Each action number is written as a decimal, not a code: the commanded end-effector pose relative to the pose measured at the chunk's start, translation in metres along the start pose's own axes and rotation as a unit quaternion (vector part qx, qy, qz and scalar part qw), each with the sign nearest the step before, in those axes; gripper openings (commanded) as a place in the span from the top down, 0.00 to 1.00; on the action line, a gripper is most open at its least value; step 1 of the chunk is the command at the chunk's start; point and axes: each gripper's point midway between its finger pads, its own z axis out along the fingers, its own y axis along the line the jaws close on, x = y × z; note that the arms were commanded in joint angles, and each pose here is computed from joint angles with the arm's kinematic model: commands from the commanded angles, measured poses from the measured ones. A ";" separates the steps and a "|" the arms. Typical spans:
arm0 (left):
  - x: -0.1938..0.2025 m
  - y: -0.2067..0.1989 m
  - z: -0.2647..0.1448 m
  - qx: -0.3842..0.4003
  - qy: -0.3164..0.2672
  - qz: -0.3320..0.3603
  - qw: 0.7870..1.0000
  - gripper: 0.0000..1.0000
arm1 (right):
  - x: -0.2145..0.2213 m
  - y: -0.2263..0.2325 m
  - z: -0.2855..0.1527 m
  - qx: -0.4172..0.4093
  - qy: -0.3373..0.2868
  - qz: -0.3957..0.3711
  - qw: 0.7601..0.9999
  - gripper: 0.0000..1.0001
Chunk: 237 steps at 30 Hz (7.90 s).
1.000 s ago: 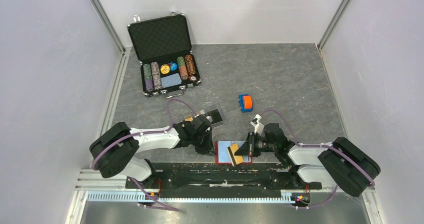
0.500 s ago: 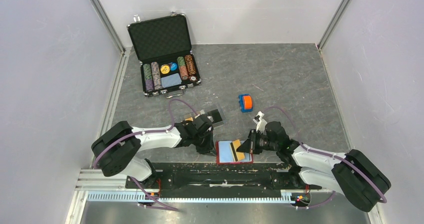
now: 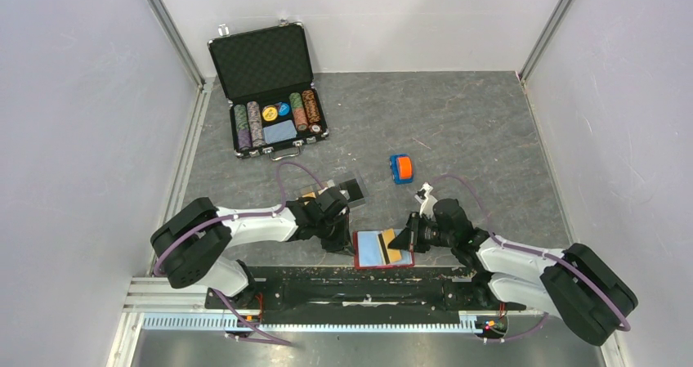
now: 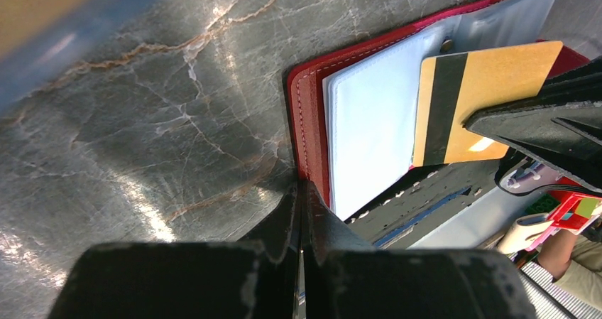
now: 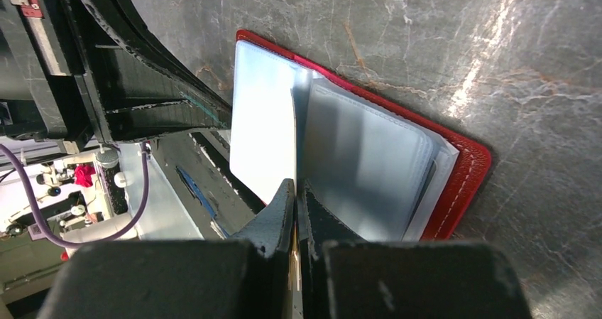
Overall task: Put the credit cards into the card holder
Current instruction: Insert the credit card into the card holder.
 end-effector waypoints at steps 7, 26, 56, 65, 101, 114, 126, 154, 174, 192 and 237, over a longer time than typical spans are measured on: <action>0.002 0.009 0.005 -0.027 0.001 -0.006 1.000 0.98 | -0.021 0.003 -0.007 0.003 -0.059 -0.005 0.998 1.00; 0.003 0.009 0.008 -0.030 0.007 -0.003 1.000 0.98 | 0.006 -0.017 -0.005 0.022 -0.016 0.033 0.999 1.00; 0.005 0.008 0.010 -0.032 0.012 0.000 0.999 0.98 | -0.016 -0.014 0.008 0.009 -0.037 -0.015 0.999 1.00; 0.005 0.007 0.010 -0.030 0.012 0.002 0.999 0.98 | -0.011 -0.015 0.007 -0.010 -0.053 0.011 0.998 1.00; 0.010 0.010 0.001 -0.028 -0.006 -0.019 0.999 0.98 | 0.002 0.008 0.012 -0.044 -0.068 0.042 0.996 1.00; 0.005 0.007 0.002 -0.029 -0.013 -0.022 0.999 0.98 | 0.003 0.040 0.021 -0.115 -0.040 0.038 0.992 1.00; 0.002 0.000 0.003 -0.024 -0.013 -0.017 0.999 0.98 | 0.015 0.023 0.032 -0.049 0.006 0.002 0.999 0.95; -0.004 -0.009 0.007 -0.018 -0.012 -0.013 1.000 0.98 | 0.010 0.005 0.021 0.113 0.046 -0.106 0.987 0.16; -0.002 -0.009 0.008 -0.016 -0.006 -0.009 1.000 0.98 | 0.001 0.011 0.013 0.123 0.040 -0.137 0.982 0.11; -0.004 -0.014 0.009 -0.012 -0.005 -0.004 1.000 0.98 | -0.013 0.016 0.001 0.141 0.029 -0.185 0.972 0.02; -0.005 -0.043 0.011 0.021 -0.009 0.021 1.000 0.98 | -0.036 -0.007 -0.031 0.262 0.018 -0.216 0.940 0.02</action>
